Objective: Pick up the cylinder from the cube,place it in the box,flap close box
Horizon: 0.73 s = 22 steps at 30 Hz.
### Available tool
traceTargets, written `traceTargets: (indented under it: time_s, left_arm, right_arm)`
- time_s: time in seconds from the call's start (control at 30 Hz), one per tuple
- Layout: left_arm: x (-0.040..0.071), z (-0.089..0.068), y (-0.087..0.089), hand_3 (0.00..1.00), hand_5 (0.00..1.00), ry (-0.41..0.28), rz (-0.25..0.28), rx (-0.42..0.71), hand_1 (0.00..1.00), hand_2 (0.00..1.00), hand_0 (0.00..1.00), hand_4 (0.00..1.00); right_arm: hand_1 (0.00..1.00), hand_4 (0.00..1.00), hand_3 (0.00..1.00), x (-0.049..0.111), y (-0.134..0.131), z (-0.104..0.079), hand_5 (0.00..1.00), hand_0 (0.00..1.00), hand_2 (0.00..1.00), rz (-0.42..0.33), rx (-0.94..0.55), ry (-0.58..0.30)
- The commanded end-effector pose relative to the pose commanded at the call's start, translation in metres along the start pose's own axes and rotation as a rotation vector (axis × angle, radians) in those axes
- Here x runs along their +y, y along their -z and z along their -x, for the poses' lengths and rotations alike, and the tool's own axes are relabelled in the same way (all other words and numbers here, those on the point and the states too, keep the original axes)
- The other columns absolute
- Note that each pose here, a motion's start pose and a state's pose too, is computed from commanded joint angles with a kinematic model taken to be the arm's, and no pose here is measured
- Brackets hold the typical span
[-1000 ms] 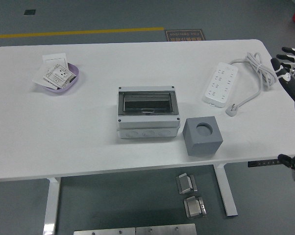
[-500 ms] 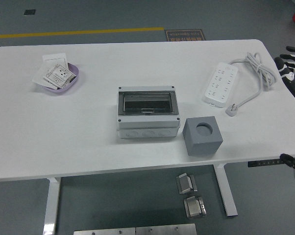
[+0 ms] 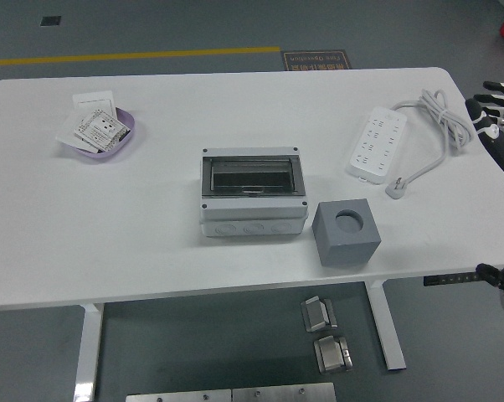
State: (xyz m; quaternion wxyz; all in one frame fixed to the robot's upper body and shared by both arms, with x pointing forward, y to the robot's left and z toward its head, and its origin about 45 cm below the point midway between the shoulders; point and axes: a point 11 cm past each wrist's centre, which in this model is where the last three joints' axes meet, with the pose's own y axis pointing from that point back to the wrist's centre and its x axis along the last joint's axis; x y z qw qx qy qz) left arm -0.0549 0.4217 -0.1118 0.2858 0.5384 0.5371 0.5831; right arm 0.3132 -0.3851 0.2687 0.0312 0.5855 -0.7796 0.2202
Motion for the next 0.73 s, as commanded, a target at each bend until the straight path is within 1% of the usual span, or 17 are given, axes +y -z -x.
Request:
traceTargets:
  time_s: [0.73]
  left_arm:
    - [-0.0002,0.0009,0.0012,0.591,0.284,0.001,-0.003,0.003,0.611,0.557,0.632,0.668]
  right_arm:
    - [0.53,0.977,0.677,0.0003,0.0003,-0.0013,0.571,0.568,0.612,-0.001,0.009,-0.006]
